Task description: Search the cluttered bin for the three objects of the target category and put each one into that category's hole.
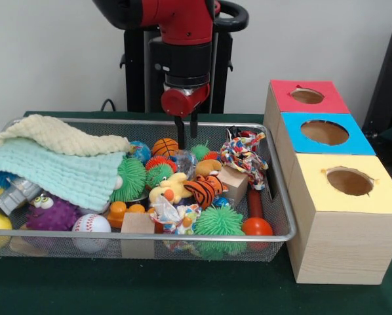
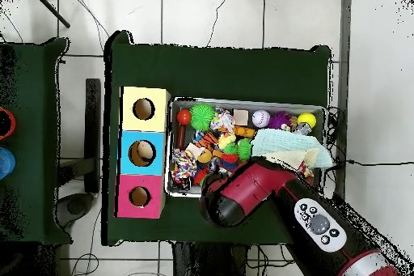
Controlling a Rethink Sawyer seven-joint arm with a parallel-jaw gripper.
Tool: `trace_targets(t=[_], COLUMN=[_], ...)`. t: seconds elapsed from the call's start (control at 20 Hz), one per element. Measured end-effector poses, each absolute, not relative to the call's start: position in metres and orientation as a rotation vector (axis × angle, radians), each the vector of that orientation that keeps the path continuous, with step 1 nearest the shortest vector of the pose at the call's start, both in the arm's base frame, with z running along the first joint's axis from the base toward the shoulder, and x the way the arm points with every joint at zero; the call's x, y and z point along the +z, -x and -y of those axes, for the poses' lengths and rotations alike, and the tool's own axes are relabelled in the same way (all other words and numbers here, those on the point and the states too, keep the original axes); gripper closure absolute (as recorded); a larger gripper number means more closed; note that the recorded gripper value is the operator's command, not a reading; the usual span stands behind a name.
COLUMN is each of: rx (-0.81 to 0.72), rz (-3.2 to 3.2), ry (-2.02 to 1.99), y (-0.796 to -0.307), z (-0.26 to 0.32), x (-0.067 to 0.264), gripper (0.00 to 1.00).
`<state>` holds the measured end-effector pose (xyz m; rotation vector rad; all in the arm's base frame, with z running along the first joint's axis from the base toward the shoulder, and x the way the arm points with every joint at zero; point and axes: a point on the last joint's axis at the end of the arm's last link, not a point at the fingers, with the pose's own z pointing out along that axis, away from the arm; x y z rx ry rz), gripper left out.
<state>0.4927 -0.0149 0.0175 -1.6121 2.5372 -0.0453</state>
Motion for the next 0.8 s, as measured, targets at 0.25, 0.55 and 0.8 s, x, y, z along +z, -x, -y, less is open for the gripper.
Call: trace_targets(t=[0.25, 0.55, 0.8], rx=[-0.052, -0.055, -0.066], rz=[-2.536, -2.529, -2.514], ry=[1.606, 1.609, 1.620], y=[-0.496, -0.499, -0.503], z=[0.016, 0.017, 0.019], x=[0.018, 0.013, 0.005], gripper=[0.00, 0.00, 0.00])
